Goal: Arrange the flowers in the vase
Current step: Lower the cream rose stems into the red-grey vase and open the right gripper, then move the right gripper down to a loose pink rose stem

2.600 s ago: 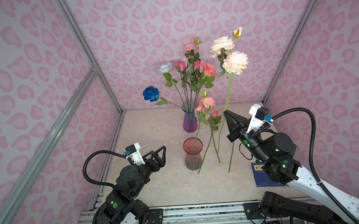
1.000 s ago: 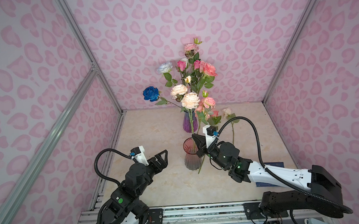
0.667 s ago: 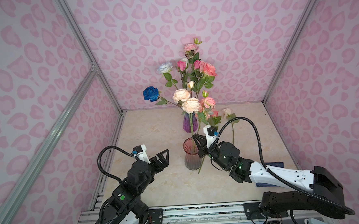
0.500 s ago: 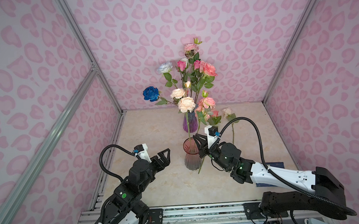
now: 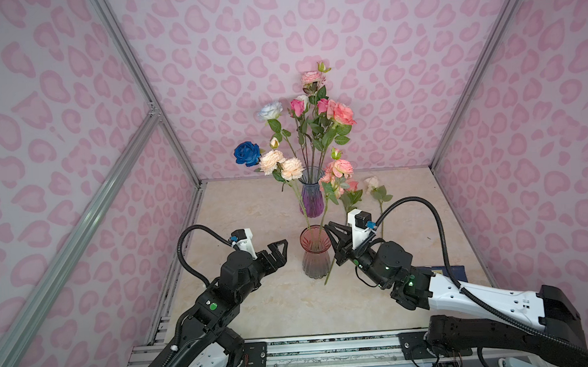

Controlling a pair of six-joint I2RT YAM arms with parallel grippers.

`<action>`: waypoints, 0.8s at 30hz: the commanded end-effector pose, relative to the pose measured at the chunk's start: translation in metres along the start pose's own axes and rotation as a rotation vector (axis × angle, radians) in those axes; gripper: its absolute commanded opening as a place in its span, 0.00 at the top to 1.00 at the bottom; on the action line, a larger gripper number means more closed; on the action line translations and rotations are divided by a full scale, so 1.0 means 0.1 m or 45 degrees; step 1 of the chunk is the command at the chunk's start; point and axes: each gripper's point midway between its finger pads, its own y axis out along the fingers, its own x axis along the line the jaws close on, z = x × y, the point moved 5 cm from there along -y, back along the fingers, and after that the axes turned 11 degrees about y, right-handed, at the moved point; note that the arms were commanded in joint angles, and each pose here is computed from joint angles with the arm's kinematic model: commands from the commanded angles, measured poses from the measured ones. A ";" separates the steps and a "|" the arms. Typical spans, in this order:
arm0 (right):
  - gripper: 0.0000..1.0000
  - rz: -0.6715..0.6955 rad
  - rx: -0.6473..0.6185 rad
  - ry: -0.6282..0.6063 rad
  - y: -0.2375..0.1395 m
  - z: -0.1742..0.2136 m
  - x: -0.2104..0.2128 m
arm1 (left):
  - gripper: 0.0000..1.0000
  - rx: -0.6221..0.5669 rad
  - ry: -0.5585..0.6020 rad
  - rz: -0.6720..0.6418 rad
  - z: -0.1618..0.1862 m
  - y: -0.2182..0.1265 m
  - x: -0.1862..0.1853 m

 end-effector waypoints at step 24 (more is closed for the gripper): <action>0.73 0.864 0.666 0.667 0.35 0.81 -2.51 | 0.01 0.237 0.002 0.108 0.41 0.27 -0.02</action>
